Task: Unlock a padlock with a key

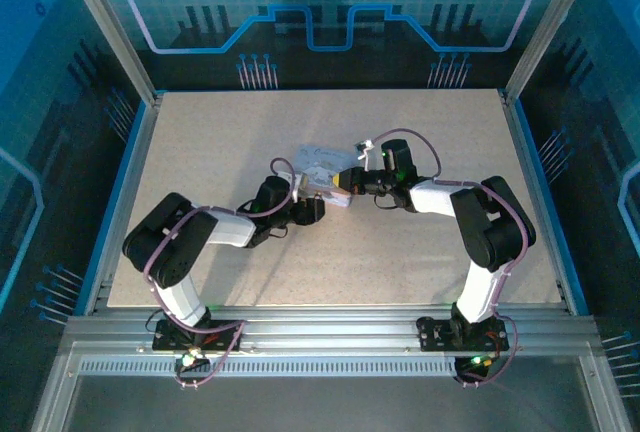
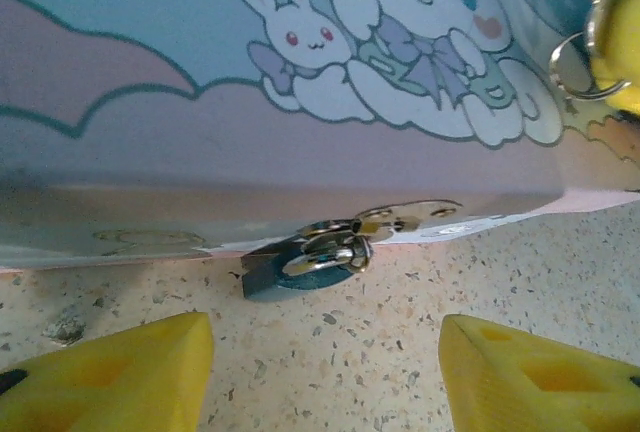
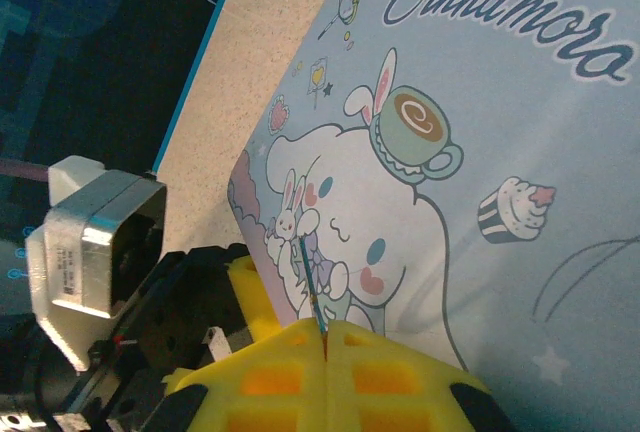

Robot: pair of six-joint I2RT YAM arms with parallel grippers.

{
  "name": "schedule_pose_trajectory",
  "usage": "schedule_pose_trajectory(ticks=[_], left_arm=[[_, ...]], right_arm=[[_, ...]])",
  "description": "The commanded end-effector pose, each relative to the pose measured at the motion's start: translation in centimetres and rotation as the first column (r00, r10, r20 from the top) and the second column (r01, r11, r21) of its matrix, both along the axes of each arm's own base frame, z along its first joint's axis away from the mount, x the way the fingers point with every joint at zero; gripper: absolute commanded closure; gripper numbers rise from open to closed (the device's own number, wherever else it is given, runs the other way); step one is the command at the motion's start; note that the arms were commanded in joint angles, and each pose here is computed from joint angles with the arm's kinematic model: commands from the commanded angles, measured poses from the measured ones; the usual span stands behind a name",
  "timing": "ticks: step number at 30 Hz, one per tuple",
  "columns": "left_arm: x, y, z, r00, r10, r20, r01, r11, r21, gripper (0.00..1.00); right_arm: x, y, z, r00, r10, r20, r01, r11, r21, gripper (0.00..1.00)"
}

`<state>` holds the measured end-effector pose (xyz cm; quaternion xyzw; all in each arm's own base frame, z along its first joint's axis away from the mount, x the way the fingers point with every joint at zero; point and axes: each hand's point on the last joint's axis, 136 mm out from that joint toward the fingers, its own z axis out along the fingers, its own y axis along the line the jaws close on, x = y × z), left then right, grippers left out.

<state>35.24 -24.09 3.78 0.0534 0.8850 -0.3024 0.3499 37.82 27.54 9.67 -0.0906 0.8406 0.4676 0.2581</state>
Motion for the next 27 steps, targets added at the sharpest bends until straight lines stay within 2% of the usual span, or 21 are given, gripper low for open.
schedule_pose_trajectory(ticks=[1,13,27], left_arm=[[0.9,-1.1,0.7,0.999,-0.018,0.044,0.018,1.000,-0.007,0.39],[1.3,-2.6,-0.2,0.999,-0.027,0.027,0.027,1.000,-0.007,0.42],[1.5,-3.0,-0.9,0.999,0.050,-0.015,-0.050,0.998,-0.034,0.55]], right_arm=[[-4.4,-0.8,-6.5,0.967,-0.001,-0.256,-0.029,0.993,-0.113,1.00],[-4.4,-0.7,-6.6,0.966,-0.002,-0.258,-0.029,0.993,-0.118,1.00],[-4.6,-0.7,-6.9,0.964,-0.004,-0.265,-0.028,0.993,-0.117,1.00]])
